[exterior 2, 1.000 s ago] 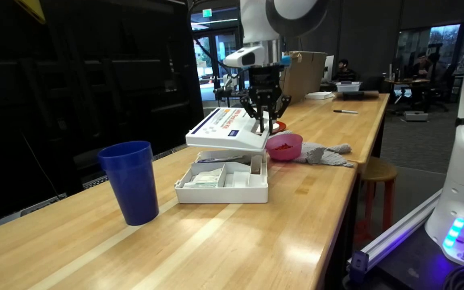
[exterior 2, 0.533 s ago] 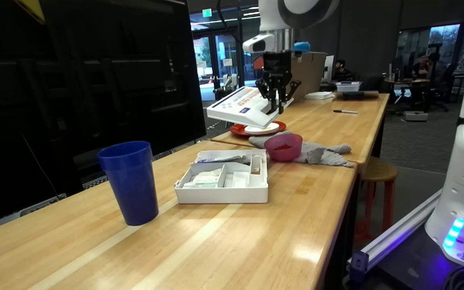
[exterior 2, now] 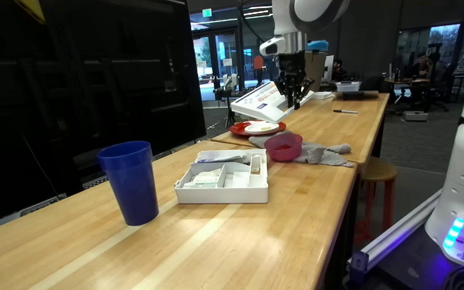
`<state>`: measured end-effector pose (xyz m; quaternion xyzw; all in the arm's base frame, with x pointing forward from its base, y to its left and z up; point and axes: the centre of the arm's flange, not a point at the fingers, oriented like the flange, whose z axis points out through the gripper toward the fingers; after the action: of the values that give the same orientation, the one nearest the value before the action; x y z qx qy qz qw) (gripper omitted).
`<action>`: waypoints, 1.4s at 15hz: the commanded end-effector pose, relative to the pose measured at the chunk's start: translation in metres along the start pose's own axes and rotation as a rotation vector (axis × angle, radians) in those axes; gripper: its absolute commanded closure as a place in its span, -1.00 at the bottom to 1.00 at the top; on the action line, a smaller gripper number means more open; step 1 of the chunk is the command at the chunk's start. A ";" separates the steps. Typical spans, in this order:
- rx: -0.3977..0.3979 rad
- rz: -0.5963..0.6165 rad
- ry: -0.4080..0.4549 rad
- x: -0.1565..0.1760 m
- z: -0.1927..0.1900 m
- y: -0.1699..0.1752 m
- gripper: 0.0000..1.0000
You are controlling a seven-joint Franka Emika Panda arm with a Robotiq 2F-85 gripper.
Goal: Remove the lid from the box
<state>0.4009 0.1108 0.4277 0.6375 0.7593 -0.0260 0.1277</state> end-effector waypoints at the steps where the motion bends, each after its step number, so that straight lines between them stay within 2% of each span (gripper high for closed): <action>1: 0.021 0.083 -0.049 -0.031 0.003 -0.018 0.89; 6: 0.085 0.177 -0.048 -0.049 0.029 -0.037 0.89; 8: 0.106 0.235 -0.077 -0.052 0.032 -0.045 0.89; 10: 0.113 0.208 -0.051 -0.031 0.027 -0.052 0.89; 11: 0.132 0.204 -0.045 -0.044 0.042 -0.038 0.57; 14: 0.127 0.193 -0.049 -0.033 0.039 -0.043 0.57; 15: 0.148 0.168 -0.027 -0.021 0.042 -0.046 0.89; 18: 0.168 0.143 -0.031 0.000 0.055 -0.051 0.89; 21: 0.181 0.130 -0.036 0.006 0.062 -0.051 0.89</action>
<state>0.3597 0.0886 0.3645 0.6926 0.7091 -0.0992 0.0879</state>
